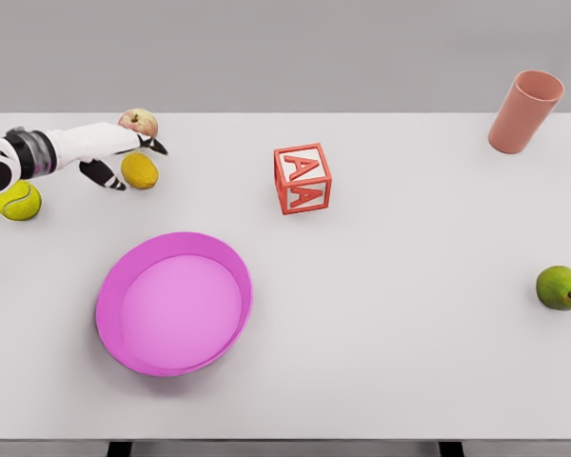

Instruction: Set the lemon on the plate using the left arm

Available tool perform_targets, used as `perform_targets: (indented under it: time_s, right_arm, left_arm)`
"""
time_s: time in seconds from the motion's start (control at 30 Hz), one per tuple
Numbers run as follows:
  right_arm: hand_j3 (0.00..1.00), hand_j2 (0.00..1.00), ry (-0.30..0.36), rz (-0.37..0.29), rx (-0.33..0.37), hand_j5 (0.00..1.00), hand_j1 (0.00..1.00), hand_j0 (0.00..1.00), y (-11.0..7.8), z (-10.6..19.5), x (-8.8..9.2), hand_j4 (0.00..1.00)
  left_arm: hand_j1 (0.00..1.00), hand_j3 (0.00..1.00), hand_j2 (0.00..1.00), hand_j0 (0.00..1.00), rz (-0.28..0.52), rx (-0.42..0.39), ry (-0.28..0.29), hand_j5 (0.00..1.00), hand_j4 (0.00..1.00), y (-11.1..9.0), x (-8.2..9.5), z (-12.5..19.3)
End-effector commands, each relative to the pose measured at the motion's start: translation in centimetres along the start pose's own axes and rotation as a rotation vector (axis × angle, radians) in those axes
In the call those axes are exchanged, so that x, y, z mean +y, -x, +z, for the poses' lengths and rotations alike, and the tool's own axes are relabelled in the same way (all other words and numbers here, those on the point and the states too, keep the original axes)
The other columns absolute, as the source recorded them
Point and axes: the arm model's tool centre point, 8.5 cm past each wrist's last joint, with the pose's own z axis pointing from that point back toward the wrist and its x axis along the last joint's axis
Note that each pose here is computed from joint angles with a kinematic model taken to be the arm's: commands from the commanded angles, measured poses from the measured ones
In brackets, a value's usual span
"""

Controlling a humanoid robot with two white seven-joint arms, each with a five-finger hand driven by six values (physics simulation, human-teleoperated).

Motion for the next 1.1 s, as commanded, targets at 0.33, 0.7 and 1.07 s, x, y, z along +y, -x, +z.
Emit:
perform_targets:
  time_s: [0.33,0.7,1.07]
  right_arm:
    - [1.0,1.0,-0.001,0.001,0.001,1.0,1.0,1.0,0.0,0.0,0.0,1.0]
    - [1.0,1.0,-0.001,0.001,0.001,1.0,1.0,1.0,0.0,0.0,0.0,1.0]
    - [1.0,1.0,-0.001,0.001,0.001,1.0,1.0,1.0,0.0,0.0,0.0,1.0]
  left_arm:
    - [0.86,0.86,0.86,0.86,-0.005,0.01,0.026,0.86,0.86,-0.3,-0.4,-0.9]
    - [0.85,0.85,0.85,0.85,0.011,0.026,0.049,0.85,0.85,0.3,-0.9,-1.1]
    - [0.73,0.73,0.73,0.73,0.014,0.024,0.051,0.73,0.73,0.2,-0.9,-1.2]
